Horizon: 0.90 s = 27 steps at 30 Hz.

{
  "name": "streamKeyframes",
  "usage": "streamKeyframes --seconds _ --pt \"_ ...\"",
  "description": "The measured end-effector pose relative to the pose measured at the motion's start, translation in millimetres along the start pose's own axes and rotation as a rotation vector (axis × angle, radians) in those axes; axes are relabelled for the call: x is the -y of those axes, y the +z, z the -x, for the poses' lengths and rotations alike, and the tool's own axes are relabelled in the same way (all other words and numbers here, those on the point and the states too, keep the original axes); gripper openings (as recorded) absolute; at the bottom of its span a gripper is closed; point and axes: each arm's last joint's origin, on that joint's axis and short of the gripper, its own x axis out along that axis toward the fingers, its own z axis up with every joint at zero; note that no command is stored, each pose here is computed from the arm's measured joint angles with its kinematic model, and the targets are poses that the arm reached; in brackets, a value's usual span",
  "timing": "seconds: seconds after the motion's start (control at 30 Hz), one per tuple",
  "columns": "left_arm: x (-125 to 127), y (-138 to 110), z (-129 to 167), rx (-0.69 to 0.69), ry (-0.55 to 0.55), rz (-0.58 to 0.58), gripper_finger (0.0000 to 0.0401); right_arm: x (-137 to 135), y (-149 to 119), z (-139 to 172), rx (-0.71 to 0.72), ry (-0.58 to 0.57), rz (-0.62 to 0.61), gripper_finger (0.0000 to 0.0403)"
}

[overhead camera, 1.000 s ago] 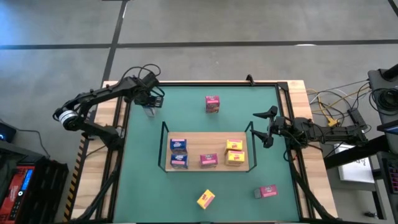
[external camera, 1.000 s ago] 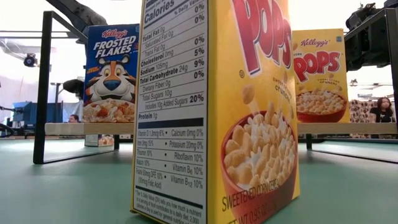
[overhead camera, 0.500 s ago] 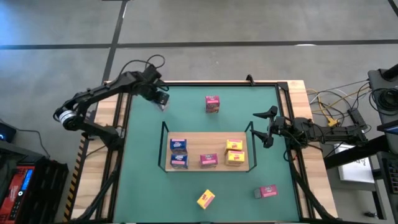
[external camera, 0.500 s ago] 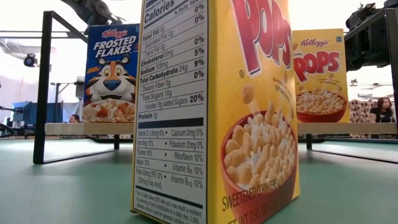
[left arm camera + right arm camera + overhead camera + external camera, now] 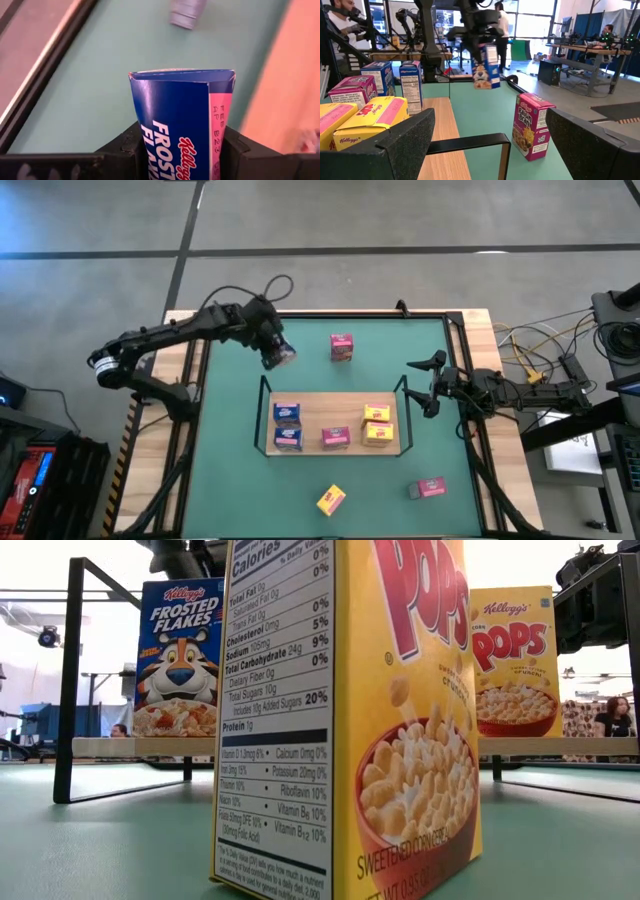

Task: Stack cereal on shelf
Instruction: Put the blue cereal box on the shelf aligned with the other blue cereal box

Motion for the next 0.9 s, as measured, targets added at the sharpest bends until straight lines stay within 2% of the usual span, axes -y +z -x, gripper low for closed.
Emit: streamKeyframes --seconds 0.1,0.3,0.9 --pt "16 0 0 0.001 -0.031 -0.083 0.0130 0 0 0 0.000 0.000 0.000 0.0370" --pt "42 0 2 0.015 -0.084 -0.167 0.0130 0 0 0 0.000 0.000 0.000 0.0370" --pt "88 -7 9 0.012 -0.176 -0.295 0.0130 0 0 0 0.000 0.000 0.000 0.0370"
